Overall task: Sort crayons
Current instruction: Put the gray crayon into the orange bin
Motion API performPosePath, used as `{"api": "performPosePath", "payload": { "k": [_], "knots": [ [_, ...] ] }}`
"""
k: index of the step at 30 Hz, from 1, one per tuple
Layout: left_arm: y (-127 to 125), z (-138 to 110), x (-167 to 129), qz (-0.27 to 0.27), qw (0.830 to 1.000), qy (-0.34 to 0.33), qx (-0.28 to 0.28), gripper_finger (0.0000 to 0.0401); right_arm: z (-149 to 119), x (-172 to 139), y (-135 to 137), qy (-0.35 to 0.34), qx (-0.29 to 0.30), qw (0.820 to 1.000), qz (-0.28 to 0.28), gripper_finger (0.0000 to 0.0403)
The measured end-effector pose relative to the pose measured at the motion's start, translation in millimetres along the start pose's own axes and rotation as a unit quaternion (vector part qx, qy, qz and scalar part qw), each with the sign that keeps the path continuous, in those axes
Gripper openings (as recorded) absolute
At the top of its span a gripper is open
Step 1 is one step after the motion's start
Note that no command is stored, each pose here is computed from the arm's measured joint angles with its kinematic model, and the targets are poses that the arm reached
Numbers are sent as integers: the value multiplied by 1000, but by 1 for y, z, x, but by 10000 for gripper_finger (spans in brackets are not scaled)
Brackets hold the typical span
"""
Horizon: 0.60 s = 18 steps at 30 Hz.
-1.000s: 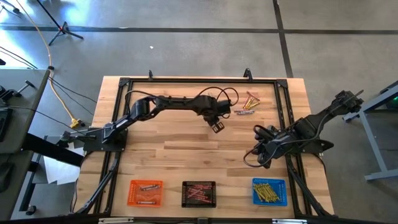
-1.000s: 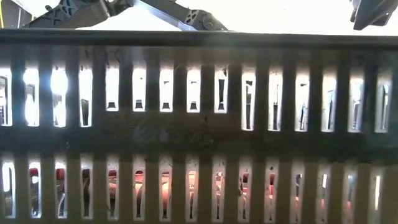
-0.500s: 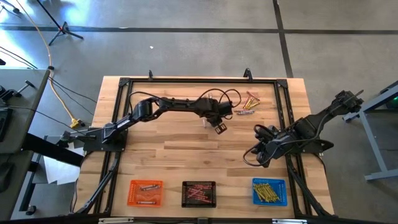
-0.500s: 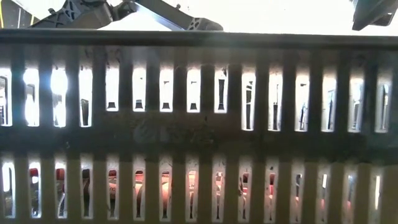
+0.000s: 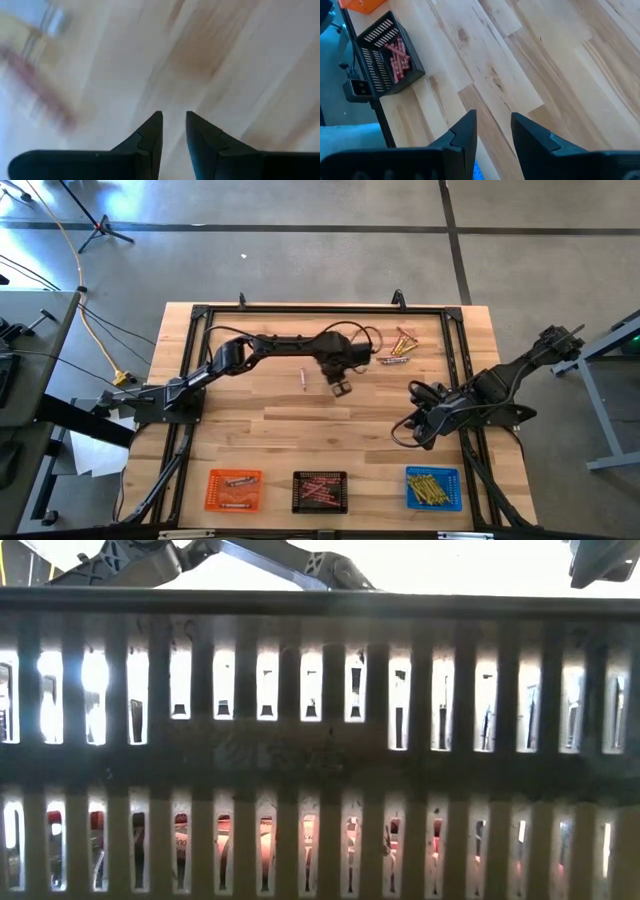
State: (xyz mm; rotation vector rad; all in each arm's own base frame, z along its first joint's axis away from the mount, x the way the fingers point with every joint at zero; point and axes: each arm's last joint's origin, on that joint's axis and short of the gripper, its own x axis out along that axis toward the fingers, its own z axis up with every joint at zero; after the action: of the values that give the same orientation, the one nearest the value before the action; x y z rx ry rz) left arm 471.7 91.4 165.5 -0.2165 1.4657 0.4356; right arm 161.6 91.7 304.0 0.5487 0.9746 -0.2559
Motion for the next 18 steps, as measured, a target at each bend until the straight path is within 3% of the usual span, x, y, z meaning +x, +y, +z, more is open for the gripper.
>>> {"api": "performPosePath", "payload": {
  "k": [4,7,11,16,18],
  "knots": [
    [13,-24,-3,114,985,106,-69,72,0,0,-1,0,0,1000,-4,105],
    [12,-35,-3,191,971,126,-64,72,-1,0,-3,0,-4,1000,-17,105],
    [8,-49,-4,182,973,120,-73,72,-3,0,-6,9,-12,999,-33,105],
    [22,-86,-12,190,966,90,-152,72,-5,-1,-10,18,-18,998,-50,105],
    [30,-105,-17,168,962,73,-202,72,-4,-1,-12,19,-17,998,-58,105]
  ]
}}
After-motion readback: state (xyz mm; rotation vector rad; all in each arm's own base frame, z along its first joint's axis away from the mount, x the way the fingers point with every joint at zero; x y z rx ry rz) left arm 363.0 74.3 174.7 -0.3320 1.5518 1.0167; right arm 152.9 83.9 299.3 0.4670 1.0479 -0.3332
